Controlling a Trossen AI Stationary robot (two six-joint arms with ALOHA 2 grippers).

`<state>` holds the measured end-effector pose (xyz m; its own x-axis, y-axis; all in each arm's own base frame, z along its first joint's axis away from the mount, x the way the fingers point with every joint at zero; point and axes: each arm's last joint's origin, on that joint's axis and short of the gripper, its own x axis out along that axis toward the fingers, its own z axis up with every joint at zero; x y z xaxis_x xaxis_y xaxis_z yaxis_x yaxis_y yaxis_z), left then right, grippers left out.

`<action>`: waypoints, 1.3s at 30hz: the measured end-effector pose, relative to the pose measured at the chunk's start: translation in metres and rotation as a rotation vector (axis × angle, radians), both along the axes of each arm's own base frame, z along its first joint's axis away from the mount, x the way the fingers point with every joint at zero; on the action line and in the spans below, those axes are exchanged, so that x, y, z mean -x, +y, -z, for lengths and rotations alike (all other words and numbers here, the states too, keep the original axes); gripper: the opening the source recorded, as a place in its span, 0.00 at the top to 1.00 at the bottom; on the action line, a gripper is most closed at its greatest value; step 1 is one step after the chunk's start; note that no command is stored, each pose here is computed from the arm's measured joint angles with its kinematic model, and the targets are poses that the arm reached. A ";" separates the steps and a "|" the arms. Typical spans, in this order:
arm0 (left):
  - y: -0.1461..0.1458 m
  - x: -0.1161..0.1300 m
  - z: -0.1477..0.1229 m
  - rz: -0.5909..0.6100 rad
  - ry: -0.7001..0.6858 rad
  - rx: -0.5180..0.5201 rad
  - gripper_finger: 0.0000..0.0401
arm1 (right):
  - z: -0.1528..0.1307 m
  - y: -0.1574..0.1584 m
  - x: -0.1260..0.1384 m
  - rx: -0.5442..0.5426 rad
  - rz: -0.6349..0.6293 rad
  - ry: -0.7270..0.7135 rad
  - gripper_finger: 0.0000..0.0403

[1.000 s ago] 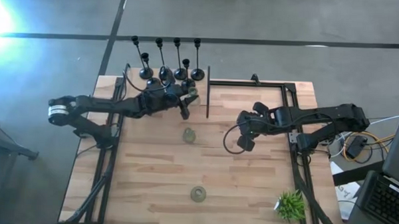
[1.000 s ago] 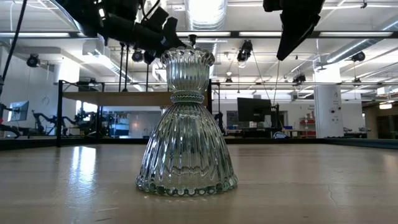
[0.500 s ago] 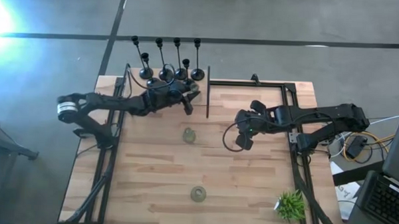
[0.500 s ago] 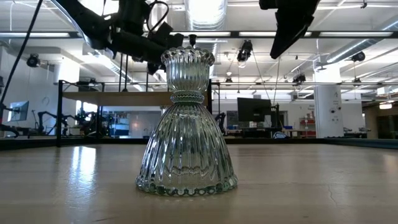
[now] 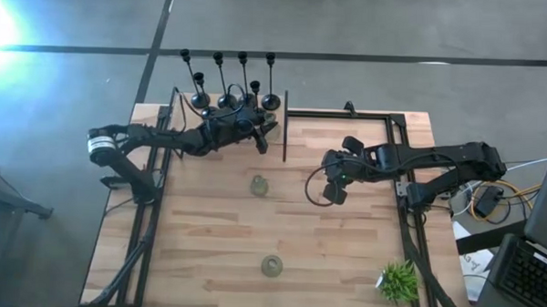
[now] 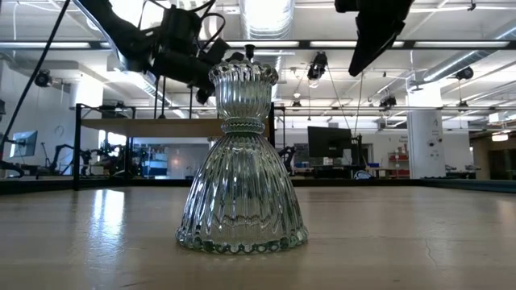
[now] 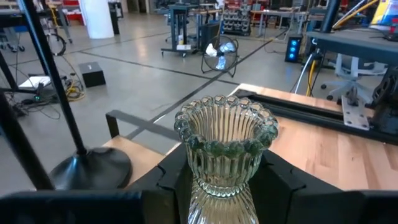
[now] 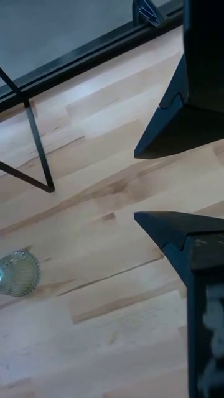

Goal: Pick & Place candle stick holders
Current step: Put the green candleholder on the shelf

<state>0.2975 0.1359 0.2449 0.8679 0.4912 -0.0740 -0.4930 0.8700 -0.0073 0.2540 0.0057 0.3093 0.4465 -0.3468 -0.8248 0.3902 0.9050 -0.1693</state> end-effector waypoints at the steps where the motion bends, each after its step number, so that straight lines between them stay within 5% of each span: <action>1: 0.001 0.000 -0.001 0.000 0.000 -0.006 0.68 | 0.000 0.000 0.000 0.000 0.002 0.000 0.64; 27: 0.005 -0.006 0.007 0.028 0.033 -0.029 0.68 | -0.001 -0.002 -0.003 0.006 -0.008 -0.027 0.64; 39: 0.006 -0.006 0.006 0.027 0.048 -0.042 0.53 | -0.001 -0.002 -0.003 0.008 -0.011 -0.026 0.67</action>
